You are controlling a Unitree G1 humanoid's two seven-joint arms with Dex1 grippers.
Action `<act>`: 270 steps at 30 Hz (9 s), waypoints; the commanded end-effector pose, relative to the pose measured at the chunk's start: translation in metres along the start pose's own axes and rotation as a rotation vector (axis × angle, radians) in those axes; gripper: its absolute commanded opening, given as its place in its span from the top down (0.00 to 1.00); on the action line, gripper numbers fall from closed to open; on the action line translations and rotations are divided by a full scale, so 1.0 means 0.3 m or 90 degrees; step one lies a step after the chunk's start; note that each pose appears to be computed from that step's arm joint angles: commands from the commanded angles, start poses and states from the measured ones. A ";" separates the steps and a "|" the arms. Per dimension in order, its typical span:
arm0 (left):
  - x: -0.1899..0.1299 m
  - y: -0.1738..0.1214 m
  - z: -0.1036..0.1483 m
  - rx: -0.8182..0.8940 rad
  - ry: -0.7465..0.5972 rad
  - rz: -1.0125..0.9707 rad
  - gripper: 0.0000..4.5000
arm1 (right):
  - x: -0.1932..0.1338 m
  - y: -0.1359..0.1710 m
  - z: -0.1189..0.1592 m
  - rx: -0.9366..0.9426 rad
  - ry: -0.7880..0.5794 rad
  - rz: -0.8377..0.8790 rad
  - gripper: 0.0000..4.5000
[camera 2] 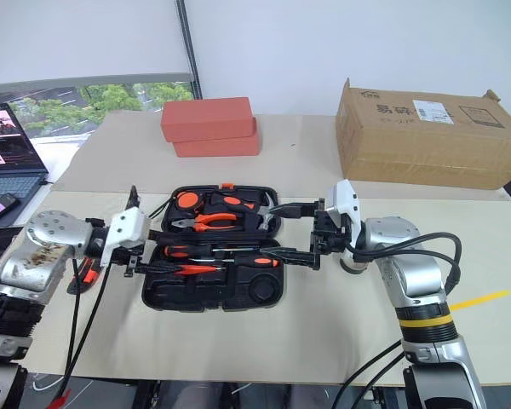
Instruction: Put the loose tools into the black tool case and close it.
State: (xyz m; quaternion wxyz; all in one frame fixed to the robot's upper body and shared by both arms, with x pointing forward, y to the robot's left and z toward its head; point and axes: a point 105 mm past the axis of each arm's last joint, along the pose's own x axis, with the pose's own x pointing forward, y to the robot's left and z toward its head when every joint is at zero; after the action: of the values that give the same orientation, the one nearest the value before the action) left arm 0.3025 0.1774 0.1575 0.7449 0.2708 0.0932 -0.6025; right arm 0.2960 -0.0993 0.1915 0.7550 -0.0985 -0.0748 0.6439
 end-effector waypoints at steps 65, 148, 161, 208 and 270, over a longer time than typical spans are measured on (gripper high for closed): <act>0.103 -0.090 -0.131 -0.235 -0.097 0.416 0.97 | -0.022 0.023 0.002 -0.017 0.012 -0.008 0.00; 0.077 -0.116 -0.122 0.104 0.077 -0.118 0.60 | -0.084 0.105 -0.034 0.010 0.044 0.032 0.00; 0.083 -0.096 -0.101 0.136 0.023 -0.103 0.08 | -0.078 0.103 -0.037 0.008 0.042 0.031 0.00; 0.224 -0.130 -0.075 0.103 -0.053 -0.166 0.99 | -0.079 0.090 -0.051 -0.001 0.046 0.012 0.00; 0.237 -0.215 -0.037 0.081 -0.215 -0.161 0.99 | -0.075 0.095 -0.060 0.001 0.046 -0.002 0.00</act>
State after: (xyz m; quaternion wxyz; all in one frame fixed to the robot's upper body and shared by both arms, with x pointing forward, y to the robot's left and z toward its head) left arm 0.2578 0.1155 0.0877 0.6406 0.2093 -0.0237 -0.7384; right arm 0.2727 -0.1201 0.1569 0.7633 -0.1065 -0.0217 0.6369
